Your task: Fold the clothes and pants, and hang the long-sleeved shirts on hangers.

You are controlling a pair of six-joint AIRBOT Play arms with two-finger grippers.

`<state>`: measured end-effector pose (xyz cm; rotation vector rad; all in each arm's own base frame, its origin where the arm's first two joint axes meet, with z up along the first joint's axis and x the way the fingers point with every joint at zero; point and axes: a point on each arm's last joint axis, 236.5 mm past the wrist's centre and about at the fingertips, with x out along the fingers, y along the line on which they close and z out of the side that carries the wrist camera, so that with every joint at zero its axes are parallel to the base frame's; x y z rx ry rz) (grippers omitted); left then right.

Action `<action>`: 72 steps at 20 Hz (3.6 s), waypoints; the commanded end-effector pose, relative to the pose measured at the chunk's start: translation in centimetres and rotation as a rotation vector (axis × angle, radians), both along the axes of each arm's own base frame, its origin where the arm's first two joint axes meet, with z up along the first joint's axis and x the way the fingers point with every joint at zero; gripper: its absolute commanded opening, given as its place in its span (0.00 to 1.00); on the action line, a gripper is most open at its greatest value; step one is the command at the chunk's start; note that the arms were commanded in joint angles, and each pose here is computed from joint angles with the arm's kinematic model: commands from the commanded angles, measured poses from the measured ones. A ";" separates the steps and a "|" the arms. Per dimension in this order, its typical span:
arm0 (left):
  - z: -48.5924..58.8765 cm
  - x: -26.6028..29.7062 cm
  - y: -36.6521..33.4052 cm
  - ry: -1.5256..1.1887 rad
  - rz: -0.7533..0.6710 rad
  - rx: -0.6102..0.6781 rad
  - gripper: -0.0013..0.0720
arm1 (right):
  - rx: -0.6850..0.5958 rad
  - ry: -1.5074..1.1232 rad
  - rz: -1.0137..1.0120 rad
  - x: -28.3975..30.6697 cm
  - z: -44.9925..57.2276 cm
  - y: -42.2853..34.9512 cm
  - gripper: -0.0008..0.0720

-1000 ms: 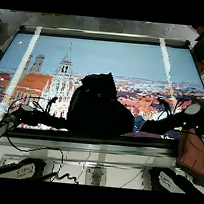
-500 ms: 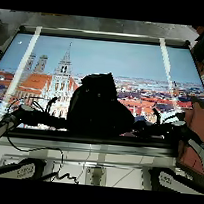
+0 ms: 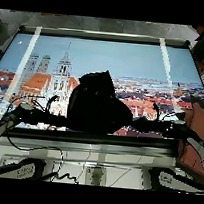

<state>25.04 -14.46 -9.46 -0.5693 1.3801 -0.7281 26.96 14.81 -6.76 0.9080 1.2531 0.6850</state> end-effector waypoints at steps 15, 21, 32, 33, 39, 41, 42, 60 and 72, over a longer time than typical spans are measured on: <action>51.5 4.4 1.2 -1.414 0.340 -0.151 0.06 | -0.191 -1.300 0.014 -3.0 43.8 1.7 0.06; 59.3 -4.6 3.5 -1.724 0.515 -0.120 0.06 | -0.127 -1.393 -0.072 -11.4 50.5 3.4 0.06; 29.2 11.3 0.1 -0.707 0.343 0.077 0.06 | 0.018 -0.562 -0.486 6.0 29.1 -1.4 0.06; 26.2 12.8 -1.5 -0.674 0.297 0.093 0.06 | -0.008 -0.504 -0.515 7.7 25.7 -1.0 0.06; 16.2 16.9 -5.1 -0.520 0.253 0.146 0.06 | -0.314 -0.416 -0.626 16.0 15.1 -6.2 0.06; 14.8 14.0 -6.6 -0.425 0.144 0.133 0.06 | -0.411 -0.383 -0.531 15.5 13.6 -8.0 0.06; 14.2 11.8 -7.5 -0.366 0.072 0.123 0.06 | -0.464 -0.366 -0.480 14.8 13.0 -9.0 0.06; 7.6 -4.8 -17.5 -0.012 -0.371 0.145 0.97 | -0.906 -0.076 -0.141 7.5 6.3 -18.8 0.94; 7.6 -4.2 -17.3 -0.018 -0.351 0.145 0.97 | -0.405 0.254 0.017 7.1 -2.2 -15.9 0.92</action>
